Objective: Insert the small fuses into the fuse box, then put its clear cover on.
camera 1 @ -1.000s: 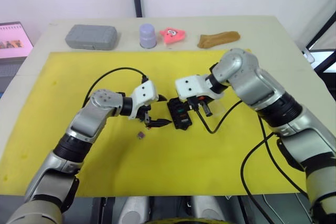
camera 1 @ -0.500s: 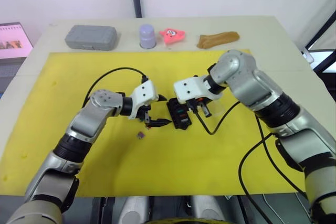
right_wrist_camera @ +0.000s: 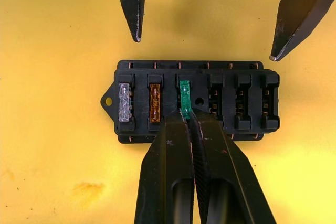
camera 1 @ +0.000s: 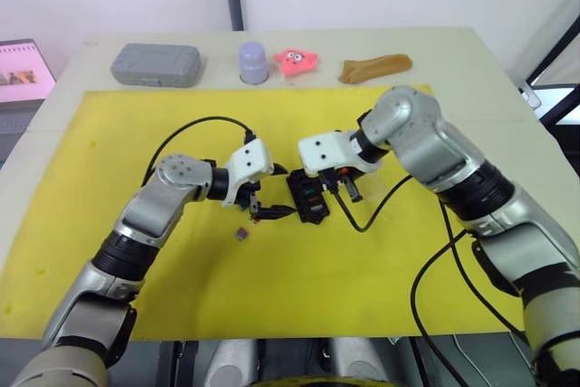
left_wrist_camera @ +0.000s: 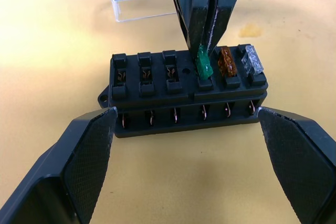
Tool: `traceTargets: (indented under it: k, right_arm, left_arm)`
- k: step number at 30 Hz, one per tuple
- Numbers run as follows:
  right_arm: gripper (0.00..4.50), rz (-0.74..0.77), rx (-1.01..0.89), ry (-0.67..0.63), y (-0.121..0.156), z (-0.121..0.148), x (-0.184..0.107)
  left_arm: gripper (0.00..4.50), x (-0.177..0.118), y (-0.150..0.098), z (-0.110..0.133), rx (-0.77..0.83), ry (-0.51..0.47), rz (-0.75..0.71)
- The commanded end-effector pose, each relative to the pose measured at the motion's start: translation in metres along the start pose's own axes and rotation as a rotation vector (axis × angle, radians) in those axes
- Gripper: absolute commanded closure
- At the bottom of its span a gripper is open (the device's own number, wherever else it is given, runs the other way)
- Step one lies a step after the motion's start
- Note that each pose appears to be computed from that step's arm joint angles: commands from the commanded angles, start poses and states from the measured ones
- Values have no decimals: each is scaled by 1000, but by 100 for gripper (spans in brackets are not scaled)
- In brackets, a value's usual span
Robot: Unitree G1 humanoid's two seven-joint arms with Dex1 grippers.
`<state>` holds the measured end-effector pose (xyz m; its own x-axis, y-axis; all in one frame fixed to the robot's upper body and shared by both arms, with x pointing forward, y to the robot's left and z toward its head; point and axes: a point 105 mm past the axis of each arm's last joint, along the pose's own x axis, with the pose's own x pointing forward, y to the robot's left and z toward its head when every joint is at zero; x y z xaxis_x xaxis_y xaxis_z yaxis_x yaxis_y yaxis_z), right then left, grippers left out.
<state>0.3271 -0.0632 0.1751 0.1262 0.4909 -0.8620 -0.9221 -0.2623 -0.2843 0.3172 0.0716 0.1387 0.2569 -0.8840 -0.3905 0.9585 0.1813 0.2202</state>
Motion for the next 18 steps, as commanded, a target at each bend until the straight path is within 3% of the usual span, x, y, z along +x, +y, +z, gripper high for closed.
traceTargets:
  k: [1, 5, 9, 18]
  right_arm:
    - [447, -29, 2, -17, -4, 3, -1]
    - [447, -32, -1, -16, -4, 3, -2]
    - [323, -31, -8, -9, -3, 2, 0]
    - [323, -55, -13, -29, -7, 5, -10]
  left_arm:
    - [0, -5, 3, 10, 38, -24, 18]
    - [0, -5, 4, 10, 38, -23, 20]
    - [0, -5, 4, 10, 39, -25, 21]
    - [0, -4, 4, 10, 38, -25, 21]
